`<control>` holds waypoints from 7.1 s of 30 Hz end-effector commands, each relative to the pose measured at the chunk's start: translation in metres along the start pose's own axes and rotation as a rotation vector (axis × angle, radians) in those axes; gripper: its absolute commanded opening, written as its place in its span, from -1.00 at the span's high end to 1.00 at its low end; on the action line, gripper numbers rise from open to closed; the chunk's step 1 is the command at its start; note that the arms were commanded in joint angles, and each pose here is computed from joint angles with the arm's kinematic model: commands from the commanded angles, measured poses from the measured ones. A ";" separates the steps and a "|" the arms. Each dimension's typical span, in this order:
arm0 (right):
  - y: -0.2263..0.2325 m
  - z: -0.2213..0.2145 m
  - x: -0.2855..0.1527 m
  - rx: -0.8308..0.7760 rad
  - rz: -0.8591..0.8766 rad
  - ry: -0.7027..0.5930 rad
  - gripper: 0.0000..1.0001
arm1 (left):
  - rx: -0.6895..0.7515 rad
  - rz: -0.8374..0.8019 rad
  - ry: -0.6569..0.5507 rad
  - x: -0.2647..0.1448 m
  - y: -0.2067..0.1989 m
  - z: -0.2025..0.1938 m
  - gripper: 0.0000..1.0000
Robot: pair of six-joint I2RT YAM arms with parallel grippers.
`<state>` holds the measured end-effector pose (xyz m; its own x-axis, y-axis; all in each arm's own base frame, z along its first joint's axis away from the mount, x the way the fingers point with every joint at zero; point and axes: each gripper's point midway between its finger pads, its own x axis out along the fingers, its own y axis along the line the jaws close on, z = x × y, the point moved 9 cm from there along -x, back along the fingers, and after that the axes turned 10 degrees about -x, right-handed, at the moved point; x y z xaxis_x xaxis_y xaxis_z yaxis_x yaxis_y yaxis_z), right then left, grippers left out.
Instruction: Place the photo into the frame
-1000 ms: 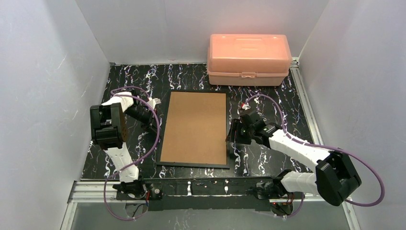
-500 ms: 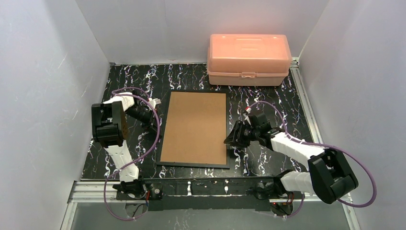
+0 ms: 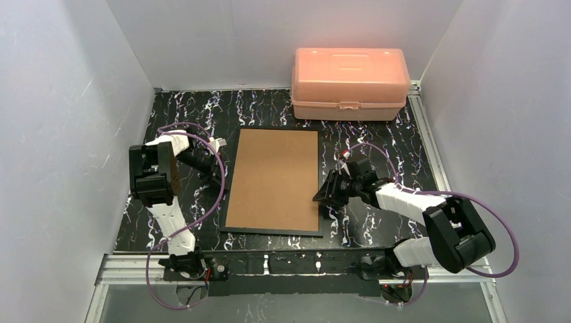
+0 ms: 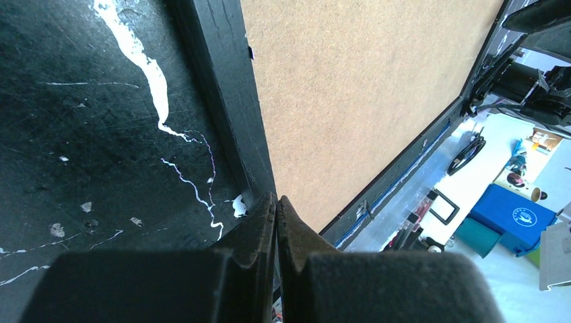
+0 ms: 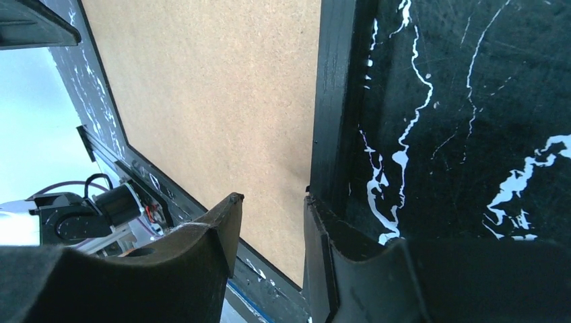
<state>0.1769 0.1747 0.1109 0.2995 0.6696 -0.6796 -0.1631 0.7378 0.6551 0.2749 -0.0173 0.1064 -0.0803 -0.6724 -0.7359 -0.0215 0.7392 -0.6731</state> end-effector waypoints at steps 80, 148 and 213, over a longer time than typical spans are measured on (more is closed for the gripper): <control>-0.027 -0.014 0.024 0.023 -0.059 0.079 0.35 | -0.041 0.043 0.081 0.021 0.019 0.001 1.00; 0.012 0.033 0.020 -0.066 -0.054 -0.055 -0.14 | -0.080 -0.077 -0.001 0.013 0.009 0.070 1.00; -0.056 0.121 0.032 0.096 -0.078 -0.151 -0.06 | -0.059 -0.072 0.016 0.025 -0.002 0.064 0.98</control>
<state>0.3141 0.1482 0.1079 0.4665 0.6005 -0.6494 -0.0729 0.7578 0.6484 0.3383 -0.0329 0.0848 -0.0749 -0.7204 -0.6895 -0.0986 0.6934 -0.7137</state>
